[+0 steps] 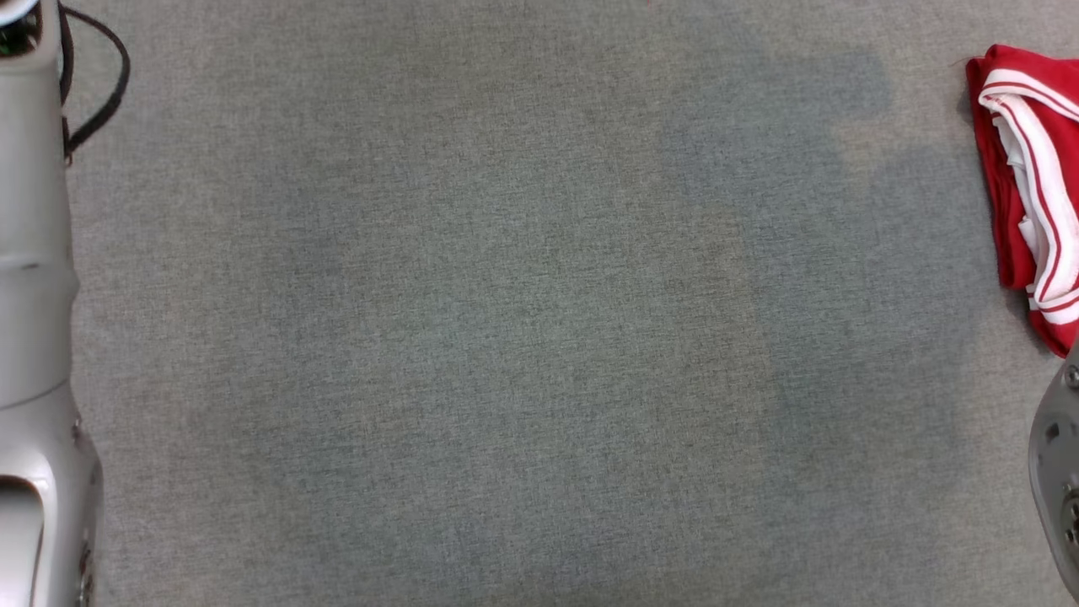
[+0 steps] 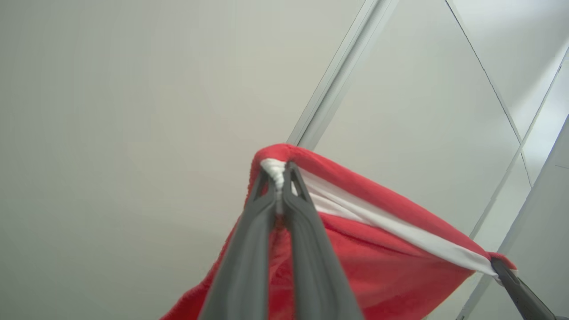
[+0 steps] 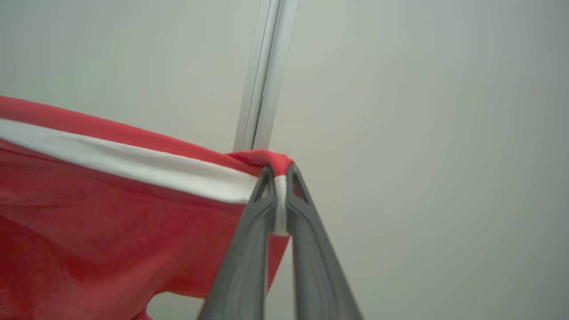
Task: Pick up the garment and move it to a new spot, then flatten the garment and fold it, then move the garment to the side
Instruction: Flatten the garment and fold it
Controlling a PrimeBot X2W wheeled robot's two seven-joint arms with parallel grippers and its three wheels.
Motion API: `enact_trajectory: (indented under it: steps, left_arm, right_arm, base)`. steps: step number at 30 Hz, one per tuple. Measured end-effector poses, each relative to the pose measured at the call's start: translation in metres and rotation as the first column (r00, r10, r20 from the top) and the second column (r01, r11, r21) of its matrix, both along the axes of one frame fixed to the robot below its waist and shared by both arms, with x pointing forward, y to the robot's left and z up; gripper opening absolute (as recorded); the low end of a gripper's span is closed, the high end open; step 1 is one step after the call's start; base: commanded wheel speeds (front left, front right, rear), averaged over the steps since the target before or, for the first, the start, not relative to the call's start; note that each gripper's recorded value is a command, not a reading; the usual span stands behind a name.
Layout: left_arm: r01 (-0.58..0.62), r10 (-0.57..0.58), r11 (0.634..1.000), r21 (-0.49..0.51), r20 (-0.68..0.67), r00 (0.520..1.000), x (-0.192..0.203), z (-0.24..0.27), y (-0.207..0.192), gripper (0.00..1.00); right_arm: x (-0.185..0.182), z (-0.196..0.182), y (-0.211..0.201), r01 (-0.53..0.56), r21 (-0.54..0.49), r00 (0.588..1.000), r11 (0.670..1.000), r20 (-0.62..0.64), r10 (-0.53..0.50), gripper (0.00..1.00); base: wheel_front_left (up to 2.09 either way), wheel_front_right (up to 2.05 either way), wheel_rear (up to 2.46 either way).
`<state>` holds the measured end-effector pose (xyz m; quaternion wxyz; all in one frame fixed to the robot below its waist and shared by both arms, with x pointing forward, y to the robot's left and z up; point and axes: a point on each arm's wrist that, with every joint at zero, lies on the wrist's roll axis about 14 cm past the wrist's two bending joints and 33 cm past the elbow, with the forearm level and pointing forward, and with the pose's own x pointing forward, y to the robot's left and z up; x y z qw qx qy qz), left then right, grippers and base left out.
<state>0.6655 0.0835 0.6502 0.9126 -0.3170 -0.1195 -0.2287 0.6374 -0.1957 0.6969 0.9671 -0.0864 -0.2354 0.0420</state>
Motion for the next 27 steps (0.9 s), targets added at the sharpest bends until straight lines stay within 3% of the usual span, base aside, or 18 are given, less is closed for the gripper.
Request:
enact_trajectory:
  steps: [5, 8, 11, 13, 17, 19, 27]
  left_arm:
    - [0.000, -0.001, 0.999, 0.035, 0.013, 1.000, 0.001, -0.021, -0.011, 0.00]
    - [0.004, 0.004, 0.995, 0.102, -0.077, 0.997, -0.007, -0.070, -0.012, 0.00]
    - [0.042, -0.014, 0.986, 0.163, -0.169, 0.985, -0.027, -0.119, -0.019, 0.00]
    - [0.092, -0.042, 0.976, 0.198, -0.243, 0.969, -0.047, -0.154, -0.026, 0.00]
    - [0.194, -0.099, 0.951, 0.242, -0.357, 0.929, -0.101, -0.199, -0.034, 0.00]
    - [0.255, -0.131, 0.930, 0.264, -0.410, 0.903, -0.133, -0.214, -0.036, 0.00]
    - [0.425, -0.200, 0.869, 0.253, -0.607, 0.769, -0.251, -0.238, -0.016, 0.00]
  right_arm:
    - [0.012, -0.032, -0.005, 0.018, 0.005, 0.996, 1.000, -0.087, -0.017, 0.00]
    - [0.011, -0.094, -0.007, 0.026, -0.010, 0.958, 1.000, -0.286, -0.028, 0.00]
    - [-0.008, -0.165, -0.012, 0.038, -0.008, 0.862, 0.999, -0.506, -0.037, 0.00]
    - [-0.025, -0.193, -0.017, 0.046, -0.008, 0.812, 0.999, -0.583, -0.042, 0.00]
    - [-0.073, -0.250, -0.019, 0.036, -0.023, 0.639, 0.999, -0.768, -0.041, 0.00]
    - [-0.099, -0.265, -0.022, 0.038, -0.013, 0.559, 0.999, -0.829, -0.032, 0.00]
    - [-0.206, -0.261, -0.010, -0.033, 0.008, 0.345, 0.999, -0.938, 0.019, 0.00]
  base:
    - [0.00, 0.00, 0.00]
    - [0.00, 0.00, 0.00]
    - [0.00, 0.00, 0.00]
    - [0.00, 0.00, 0.00]
    - [0.00, 0.00, 0.00]
    - [0.00, 0.00, 0.00]
    - [0.00, 0.00, 0.00]
